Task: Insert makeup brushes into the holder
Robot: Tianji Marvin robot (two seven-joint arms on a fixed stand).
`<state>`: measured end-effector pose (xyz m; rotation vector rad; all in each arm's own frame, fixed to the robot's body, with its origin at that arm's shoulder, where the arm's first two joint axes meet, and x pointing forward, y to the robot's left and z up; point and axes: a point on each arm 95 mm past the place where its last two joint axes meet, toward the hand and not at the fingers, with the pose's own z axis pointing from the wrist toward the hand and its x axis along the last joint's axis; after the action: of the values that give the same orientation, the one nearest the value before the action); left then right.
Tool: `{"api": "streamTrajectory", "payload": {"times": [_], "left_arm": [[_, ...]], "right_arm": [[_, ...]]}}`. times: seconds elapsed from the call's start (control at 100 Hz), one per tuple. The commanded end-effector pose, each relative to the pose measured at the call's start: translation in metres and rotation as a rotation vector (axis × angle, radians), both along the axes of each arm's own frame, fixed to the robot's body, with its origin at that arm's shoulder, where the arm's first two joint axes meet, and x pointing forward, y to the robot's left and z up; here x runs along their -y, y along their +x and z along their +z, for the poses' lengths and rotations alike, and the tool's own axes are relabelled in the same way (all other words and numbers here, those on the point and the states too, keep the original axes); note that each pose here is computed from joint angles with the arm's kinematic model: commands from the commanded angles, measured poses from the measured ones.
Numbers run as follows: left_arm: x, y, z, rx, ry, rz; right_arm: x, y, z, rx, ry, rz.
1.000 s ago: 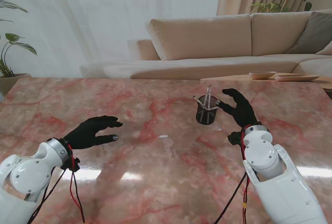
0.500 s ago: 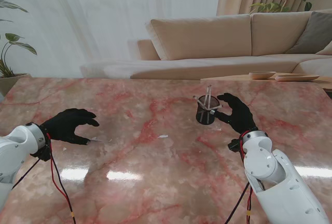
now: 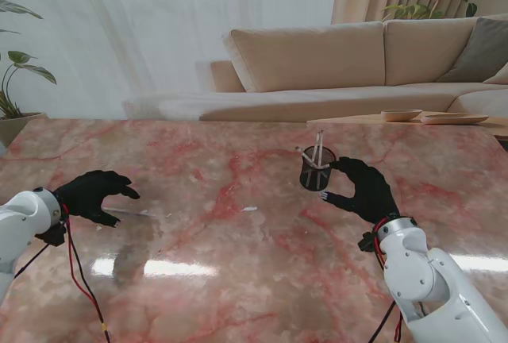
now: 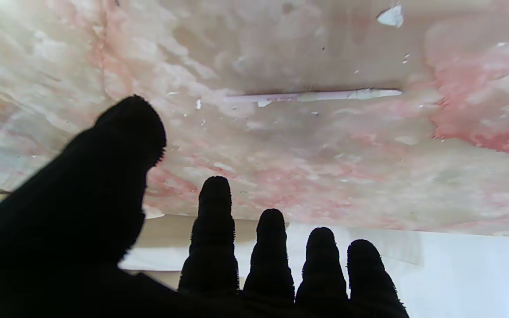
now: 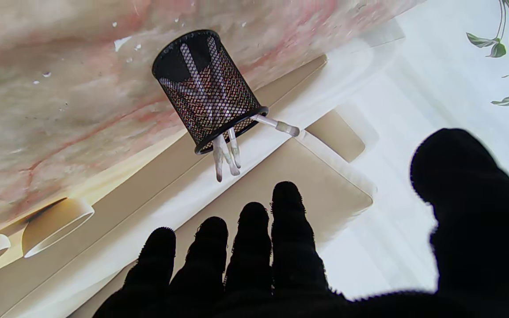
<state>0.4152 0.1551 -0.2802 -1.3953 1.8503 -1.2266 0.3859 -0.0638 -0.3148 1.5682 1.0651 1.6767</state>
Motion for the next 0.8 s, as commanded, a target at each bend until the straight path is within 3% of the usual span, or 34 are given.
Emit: {"api": "streamTrajectory", "payload": {"times": [0.0,0.46,0.79], "left_arm": [[-0.005,0.001,-0.006,-0.025,0.024,0.006],[-0.021,0.016,-0.035,-0.092,0.095,0.078],[-0.026,0.021,-0.056,-0.08,0.08,0.104]], "right_arm": [[-0.001,-0.006,-0.007,-0.028,-0.005,0.006],[-0.006,-0.002,-0.009,-0.05,0.004,0.008],[-0.008,-0.002,-0.012,-0.072,0.014,0.005]]}}
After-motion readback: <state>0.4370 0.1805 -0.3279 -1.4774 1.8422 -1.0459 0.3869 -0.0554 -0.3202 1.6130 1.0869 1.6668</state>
